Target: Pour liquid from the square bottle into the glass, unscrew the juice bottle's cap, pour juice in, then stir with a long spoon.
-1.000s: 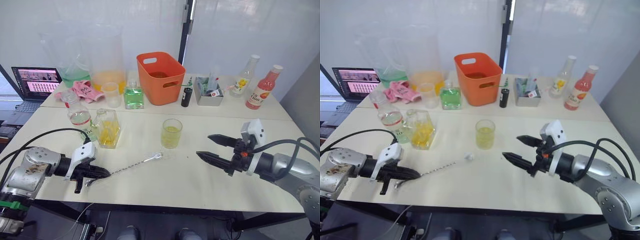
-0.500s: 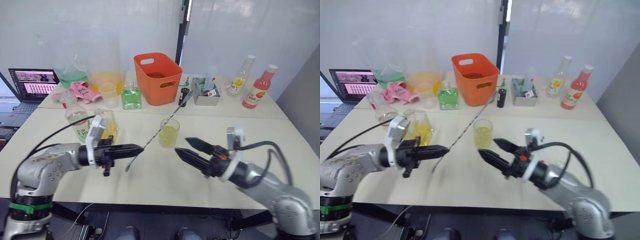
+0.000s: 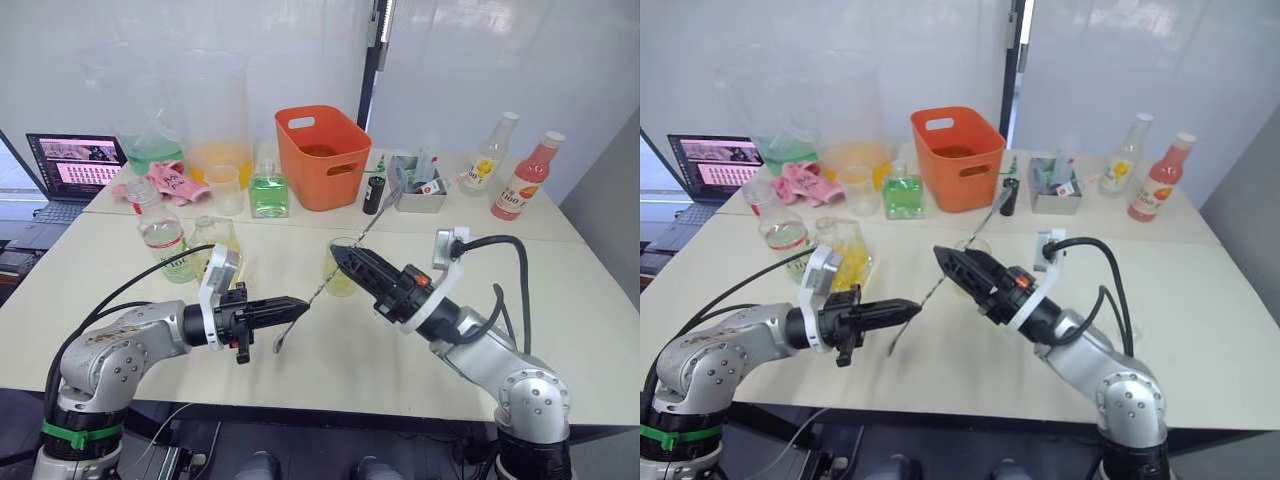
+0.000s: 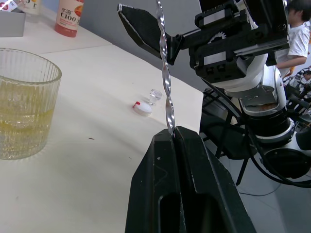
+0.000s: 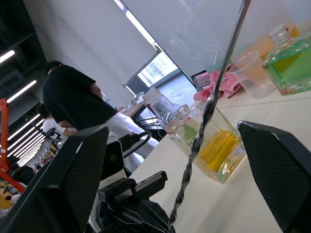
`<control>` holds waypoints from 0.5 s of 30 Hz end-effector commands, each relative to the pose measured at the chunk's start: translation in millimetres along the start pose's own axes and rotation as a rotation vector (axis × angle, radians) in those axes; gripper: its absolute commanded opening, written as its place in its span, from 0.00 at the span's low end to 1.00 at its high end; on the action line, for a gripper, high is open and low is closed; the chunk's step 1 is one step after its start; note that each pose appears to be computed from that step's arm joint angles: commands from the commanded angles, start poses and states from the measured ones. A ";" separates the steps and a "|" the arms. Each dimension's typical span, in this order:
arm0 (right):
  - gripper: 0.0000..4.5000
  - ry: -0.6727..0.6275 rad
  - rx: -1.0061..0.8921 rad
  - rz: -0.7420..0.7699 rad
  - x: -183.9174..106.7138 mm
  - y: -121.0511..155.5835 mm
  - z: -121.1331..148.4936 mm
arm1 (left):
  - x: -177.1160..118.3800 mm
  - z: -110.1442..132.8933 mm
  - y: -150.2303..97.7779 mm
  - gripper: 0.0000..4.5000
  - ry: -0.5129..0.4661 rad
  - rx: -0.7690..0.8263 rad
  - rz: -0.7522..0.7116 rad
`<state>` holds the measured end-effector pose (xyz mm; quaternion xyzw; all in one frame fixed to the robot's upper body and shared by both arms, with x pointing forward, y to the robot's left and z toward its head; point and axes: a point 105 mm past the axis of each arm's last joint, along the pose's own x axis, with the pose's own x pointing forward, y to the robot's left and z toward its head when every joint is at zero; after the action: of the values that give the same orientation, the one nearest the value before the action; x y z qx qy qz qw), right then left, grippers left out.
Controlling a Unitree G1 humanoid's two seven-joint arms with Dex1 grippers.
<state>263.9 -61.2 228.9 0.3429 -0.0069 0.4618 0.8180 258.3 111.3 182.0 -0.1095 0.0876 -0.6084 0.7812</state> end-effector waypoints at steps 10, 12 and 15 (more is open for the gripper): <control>0.07 -0.025 -0.012 0.012 -3.5 3.8 7.0 | 2.2 7.7 -3.7 0.00 0.000 0.063 -0.014; 0.01 -0.024 -0.014 0.011 -3.8 3.5 6.9 | 2.3 8.0 -3.6 0.00 0.000 0.066 -0.014; 0.01 -0.034 -0.021 0.012 -4.1 3.9 8.7 | 3.2 10.7 -2.2 0.00 -0.014 0.078 0.000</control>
<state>265.3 -64.1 224.8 0.3438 0.0010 0.4564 0.8207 259.0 109.3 180.0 -0.0987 0.0883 -0.6096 0.7816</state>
